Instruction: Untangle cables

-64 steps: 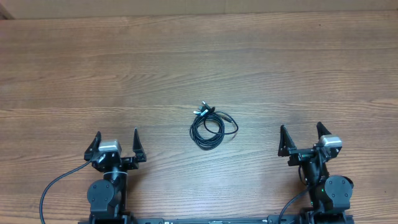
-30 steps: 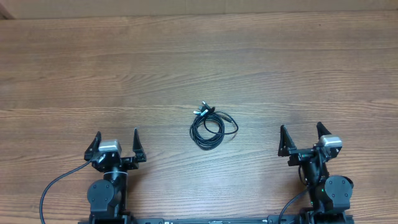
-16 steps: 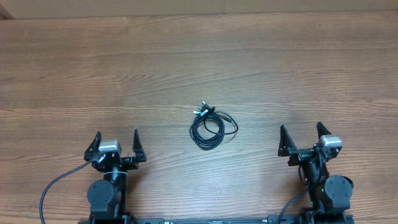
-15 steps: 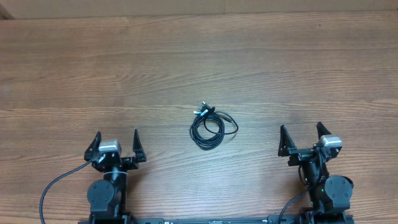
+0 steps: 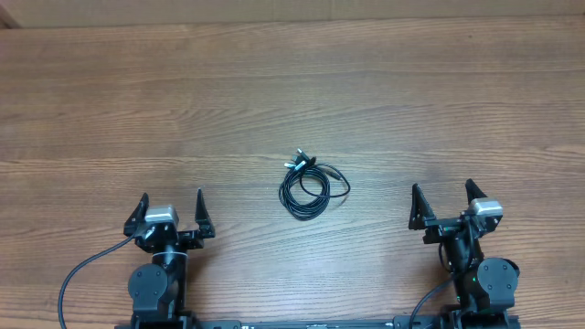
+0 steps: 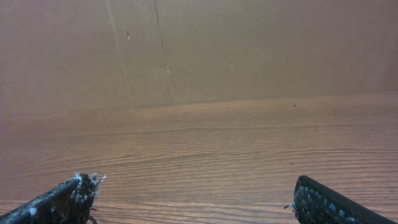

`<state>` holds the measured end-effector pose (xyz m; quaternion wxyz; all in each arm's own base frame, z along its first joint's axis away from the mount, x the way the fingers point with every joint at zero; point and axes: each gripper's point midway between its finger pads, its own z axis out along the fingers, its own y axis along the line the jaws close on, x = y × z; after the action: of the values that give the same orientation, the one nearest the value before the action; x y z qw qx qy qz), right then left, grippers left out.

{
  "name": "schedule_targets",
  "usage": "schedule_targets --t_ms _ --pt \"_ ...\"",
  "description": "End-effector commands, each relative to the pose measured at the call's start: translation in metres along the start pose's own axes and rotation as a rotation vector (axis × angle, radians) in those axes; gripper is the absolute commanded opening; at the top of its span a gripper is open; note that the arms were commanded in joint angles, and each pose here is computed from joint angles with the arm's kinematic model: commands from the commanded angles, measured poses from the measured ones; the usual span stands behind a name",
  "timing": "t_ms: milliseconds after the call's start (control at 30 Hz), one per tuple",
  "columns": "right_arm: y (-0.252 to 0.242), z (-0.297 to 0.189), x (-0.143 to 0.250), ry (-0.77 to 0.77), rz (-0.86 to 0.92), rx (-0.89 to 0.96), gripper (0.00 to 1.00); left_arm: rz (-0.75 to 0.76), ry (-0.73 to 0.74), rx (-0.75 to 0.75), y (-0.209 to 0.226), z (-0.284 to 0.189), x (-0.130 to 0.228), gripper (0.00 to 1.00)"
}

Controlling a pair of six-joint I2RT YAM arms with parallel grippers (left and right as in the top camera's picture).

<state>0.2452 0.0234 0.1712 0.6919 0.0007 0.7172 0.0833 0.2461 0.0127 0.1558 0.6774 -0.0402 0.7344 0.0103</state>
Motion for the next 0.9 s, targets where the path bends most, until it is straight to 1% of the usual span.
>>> schedule_targets --t_ms 0,600,700,733,867 --pt "-0.001 0.0 0.001 -0.007 0.003 0.007 1.0 0.021 -0.007 -0.002 0.001 0.0 -0.001 0.99" --pt "0.002 0.0 0.001 -0.007 0.008 -0.01 1.0 0.021 -0.007 -0.002 0.001 0.0 -0.001 0.99" --pt "0.022 -0.001 0.0 -0.004 0.01 -0.127 1.0 0.021 -0.007 -0.002 0.001 0.0 -0.001 1.0" --pt "0.033 -0.003 0.0 -0.001 0.03 -0.193 1.0 0.021 -0.007 -0.002 0.001 0.0 -0.001 1.0" --pt "0.082 -0.021 0.004 0.08 0.217 -0.491 1.0 0.021 -0.007 -0.002 0.001 0.0 -0.001 1.0"
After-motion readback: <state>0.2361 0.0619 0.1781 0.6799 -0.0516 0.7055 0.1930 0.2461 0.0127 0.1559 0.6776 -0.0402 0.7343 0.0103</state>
